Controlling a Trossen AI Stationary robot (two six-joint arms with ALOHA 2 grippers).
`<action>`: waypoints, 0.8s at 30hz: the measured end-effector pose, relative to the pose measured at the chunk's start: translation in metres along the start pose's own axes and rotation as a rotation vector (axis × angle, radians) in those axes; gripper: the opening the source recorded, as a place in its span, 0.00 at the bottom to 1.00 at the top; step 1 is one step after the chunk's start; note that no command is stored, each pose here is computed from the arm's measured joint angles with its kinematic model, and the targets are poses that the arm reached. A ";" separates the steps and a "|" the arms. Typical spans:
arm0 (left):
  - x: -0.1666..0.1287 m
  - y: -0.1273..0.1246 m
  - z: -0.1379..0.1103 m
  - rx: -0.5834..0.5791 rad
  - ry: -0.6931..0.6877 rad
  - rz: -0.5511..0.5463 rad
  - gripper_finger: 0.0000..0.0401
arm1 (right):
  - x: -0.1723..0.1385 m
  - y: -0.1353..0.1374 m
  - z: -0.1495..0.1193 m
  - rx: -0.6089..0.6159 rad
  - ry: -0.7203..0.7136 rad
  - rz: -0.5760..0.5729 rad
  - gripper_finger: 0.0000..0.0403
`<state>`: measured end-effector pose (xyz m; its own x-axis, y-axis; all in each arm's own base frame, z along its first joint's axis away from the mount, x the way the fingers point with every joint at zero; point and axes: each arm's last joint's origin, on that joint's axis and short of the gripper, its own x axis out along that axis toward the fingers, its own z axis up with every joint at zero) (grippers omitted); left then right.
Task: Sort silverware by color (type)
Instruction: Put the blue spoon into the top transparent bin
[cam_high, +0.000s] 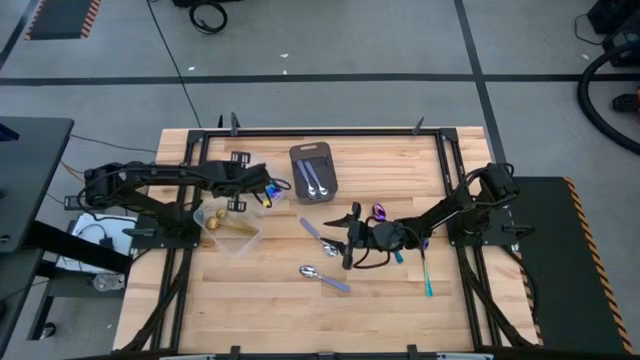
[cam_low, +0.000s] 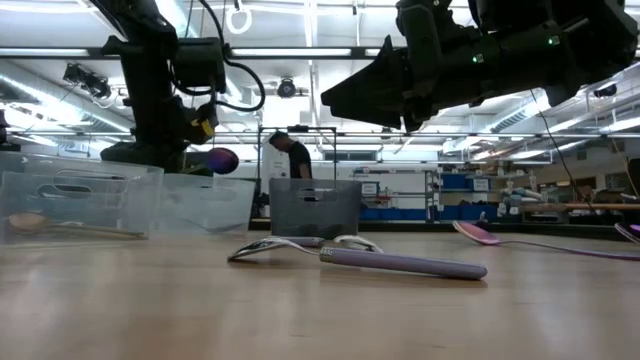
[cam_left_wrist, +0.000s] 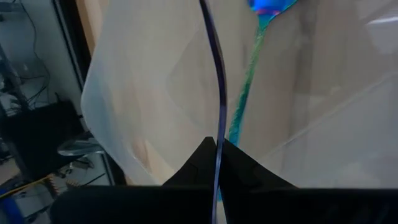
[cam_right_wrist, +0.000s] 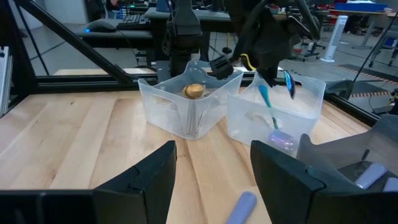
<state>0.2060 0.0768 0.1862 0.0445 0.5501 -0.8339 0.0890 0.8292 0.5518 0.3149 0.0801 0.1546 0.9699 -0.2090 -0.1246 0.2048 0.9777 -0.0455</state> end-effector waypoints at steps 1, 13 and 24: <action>0.000 0.000 0.000 0.000 -0.003 -0.006 0.03 | 0.000 0.000 0.000 0.000 0.000 0.000 0.53; 0.000 -0.003 0.000 -0.055 -0.015 -0.066 0.09 | 0.000 0.000 0.000 0.000 0.000 0.000 0.53; -0.007 -0.010 0.002 -0.061 0.017 0.046 0.37 | 0.000 0.000 0.000 0.000 0.000 0.001 0.53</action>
<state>0.2067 0.0643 0.1865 0.0306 0.5891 -0.8075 0.0262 0.8071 0.5899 0.3149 0.0801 0.1547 0.9701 -0.2082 -0.1246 0.2041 0.9779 -0.0450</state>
